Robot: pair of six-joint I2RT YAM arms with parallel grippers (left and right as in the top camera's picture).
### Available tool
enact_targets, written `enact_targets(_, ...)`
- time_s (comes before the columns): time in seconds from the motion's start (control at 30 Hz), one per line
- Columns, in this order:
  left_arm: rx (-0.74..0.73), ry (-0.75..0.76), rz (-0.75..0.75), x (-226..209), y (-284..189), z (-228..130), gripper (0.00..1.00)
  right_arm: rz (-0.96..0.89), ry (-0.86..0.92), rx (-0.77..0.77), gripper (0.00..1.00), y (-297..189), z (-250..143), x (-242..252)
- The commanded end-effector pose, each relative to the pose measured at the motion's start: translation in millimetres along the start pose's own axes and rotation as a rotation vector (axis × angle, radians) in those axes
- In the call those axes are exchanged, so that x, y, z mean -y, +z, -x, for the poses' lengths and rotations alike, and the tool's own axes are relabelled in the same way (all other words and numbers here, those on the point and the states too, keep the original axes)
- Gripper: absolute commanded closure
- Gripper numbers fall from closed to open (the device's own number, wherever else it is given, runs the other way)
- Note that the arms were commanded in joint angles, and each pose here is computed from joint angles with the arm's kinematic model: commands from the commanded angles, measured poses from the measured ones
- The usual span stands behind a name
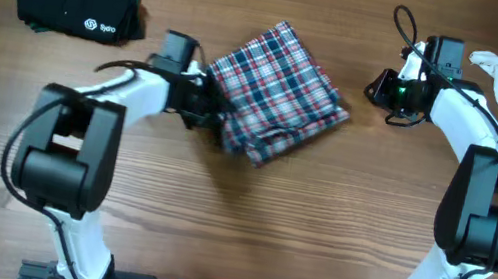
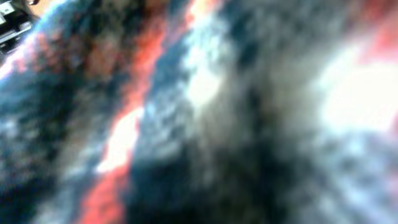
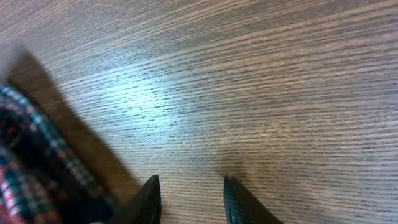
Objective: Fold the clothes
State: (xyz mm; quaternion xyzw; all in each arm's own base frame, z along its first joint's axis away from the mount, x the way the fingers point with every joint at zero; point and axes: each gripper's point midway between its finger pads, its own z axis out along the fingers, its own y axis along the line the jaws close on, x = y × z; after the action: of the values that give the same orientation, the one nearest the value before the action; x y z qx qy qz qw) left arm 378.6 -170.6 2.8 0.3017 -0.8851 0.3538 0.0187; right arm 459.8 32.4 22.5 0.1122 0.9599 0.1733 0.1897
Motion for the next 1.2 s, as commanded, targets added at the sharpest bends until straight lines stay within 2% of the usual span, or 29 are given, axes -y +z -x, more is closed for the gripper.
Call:
enact_targets(0.0,0.043,0.028,0.068,-46.9,-9.5,29.2,0.85,0.006,-0.012,-0.003,0.66,3.5,2.4,2.5)
enact_targets(0.23,0.069,0.097,0.090,-83.5,-45.8,57.6,0.83,0.007,-0.012,0.000,0.66,3.4,3.2,2.2)
enact_targets(0.37,0.037,0.155,0.089,-78.4,-47.7,52.7,0.83,0.009,-0.012,0.007,0.66,3.3,4.7,1.7)
enact_targets(0.43,0.013,0.080,0.053,-65.9,-40.8,44.1,0.85,0.028,-0.012,0.004,0.67,3.4,4.4,-1.5)
enact_targets(0.53,-0.075,-0.015,-0.008,-39.3,-24.1,16.6,0.86,0.035,-0.005,0.002,0.67,3.3,4.1,-2.9)
enact_targets(0.73,-0.253,-0.127,0.081,-6.9,26.4,-73.8,0.85,0.035,-0.005,0.002,0.67,3.2,4.0,-2.7)
enact_targets(0.87,-0.272,-0.144,0.055,22.7,50.1,-106.0,0.82,0.033,-0.004,-0.005,0.67,3.3,2.4,-2.5)
enact_targets(0.9,-0.254,-0.084,-0.006,40.8,53.4,-106.2,0.74,0.032,-0.003,-0.007,0.67,3.3,1.9,-2.3)
enact_targets(0.93,-0.236,-0.029,-0.063,57.4,52.3,-105.1,0.46,0.031,-0.001,-0.008,0.67,3.3,1.6,-2.0)
enact_targets(0.97,-0.221,0.012,-0.111,71.3,48.5,-103.8,0.31,0.031,-0.002,-0.008,0.67,3.3,1.6,-1.9)
enact_targets(1.03,-0.196,0.062,-0.169,90.6,37.1,-103.5,0.08,0.000,0.024,0.000,0.66,3.4,2.9,3.4)
enact_targets(1.07,-0.181,0.089,-0.186,97.4,29.5,-104.3,0.01,-0.033,0.047,0.010,0.67,3.3,4.5,9.2)
enact_targets(1.17,-0.152,0.213,-0.243,117.1,7.8,-110.8,0.01,-0.123,0.131,0.046,0.66,0.3,11.2,27.9)
